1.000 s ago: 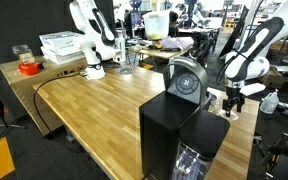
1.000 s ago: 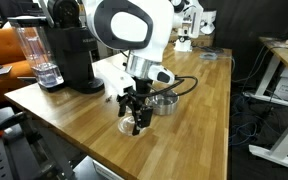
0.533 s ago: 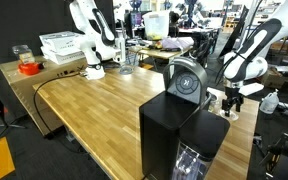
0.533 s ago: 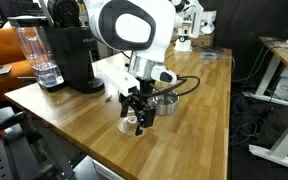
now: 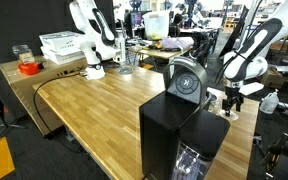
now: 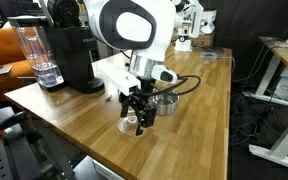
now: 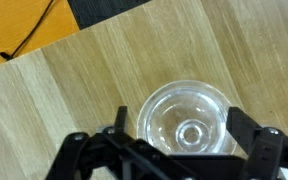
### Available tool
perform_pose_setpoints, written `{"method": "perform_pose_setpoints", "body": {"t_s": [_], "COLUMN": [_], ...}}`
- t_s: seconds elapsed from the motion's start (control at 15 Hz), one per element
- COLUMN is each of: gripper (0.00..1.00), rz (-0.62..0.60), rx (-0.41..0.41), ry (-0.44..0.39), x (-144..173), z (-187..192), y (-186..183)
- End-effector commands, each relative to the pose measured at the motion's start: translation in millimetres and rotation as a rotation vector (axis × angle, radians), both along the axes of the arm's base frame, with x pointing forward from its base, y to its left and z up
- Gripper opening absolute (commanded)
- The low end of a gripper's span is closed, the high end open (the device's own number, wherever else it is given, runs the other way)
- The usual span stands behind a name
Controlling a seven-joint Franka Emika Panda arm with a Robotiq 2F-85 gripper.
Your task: Pick the lid on the table, put it on the jar, then put one cup in the pot and another cup inside the coffee maker
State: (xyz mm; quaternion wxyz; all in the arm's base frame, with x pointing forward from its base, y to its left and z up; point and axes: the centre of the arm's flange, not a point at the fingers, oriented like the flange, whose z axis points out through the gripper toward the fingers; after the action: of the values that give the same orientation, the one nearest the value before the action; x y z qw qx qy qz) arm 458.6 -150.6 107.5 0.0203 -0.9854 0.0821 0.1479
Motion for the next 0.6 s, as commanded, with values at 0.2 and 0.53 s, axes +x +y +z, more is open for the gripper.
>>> {"method": "perform_pose_setpoints", "body": {"t_s": [0.2, 0.53], "gripper": [1.0, 0.71], "rz": [0.022, 0.04], "rx": [-0.001, -0.004], "ry": [0.019, 0.026], "x": [3.9, 5.6], "z": [3.4, 2.2], "y": [0.8, 5.3]}}
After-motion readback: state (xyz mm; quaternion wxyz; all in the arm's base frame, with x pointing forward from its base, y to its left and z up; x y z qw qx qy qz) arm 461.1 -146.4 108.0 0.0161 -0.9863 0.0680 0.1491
